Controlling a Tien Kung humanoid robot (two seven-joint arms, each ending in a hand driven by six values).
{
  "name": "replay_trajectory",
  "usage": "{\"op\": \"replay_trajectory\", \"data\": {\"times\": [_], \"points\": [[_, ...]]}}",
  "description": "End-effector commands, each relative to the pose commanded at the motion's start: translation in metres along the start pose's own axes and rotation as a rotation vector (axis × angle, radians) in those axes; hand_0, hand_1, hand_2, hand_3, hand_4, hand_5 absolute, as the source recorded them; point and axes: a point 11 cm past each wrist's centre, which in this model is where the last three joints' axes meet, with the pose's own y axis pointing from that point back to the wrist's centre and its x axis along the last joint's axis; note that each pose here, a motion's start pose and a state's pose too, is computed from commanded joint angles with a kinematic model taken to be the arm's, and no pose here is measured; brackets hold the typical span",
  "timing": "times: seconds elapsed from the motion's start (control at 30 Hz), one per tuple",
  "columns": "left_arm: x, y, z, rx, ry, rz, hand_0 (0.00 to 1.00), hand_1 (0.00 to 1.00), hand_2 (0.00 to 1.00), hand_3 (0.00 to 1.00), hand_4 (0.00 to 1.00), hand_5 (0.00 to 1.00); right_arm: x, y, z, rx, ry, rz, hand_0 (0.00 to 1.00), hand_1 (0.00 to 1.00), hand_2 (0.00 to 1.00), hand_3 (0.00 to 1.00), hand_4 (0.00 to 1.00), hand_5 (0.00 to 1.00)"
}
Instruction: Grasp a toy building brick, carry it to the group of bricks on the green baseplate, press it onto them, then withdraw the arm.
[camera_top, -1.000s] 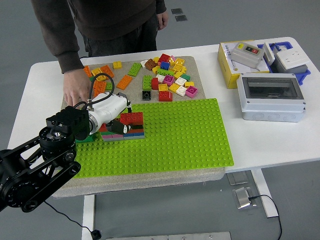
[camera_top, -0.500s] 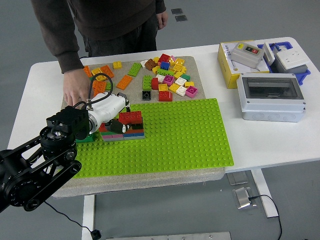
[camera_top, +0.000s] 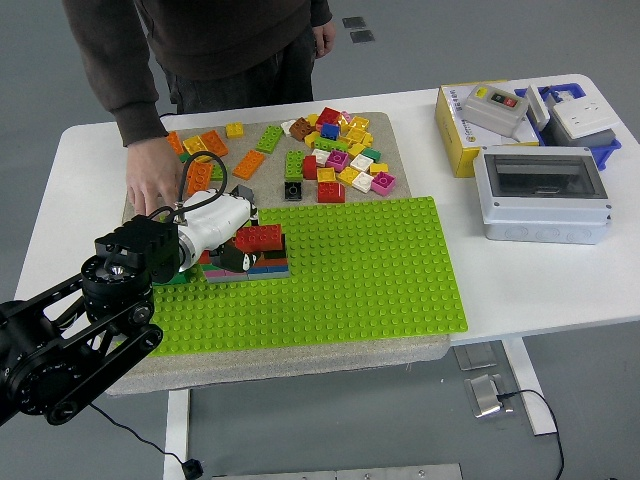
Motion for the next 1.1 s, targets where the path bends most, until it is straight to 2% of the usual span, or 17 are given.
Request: {"op": "replay_trajectory", "data": {"times": [1.1], "points": [[0.0017,-0.0013,0.0004,0.003,0.015,-0.006,0.952,0.910,0.880,0.584,0.612,0.280,0.0019,-0.0002,0.0009,0.001,0.000,0.005,0.633,0.599,0.690,0.778,0.651,0.998]]}}
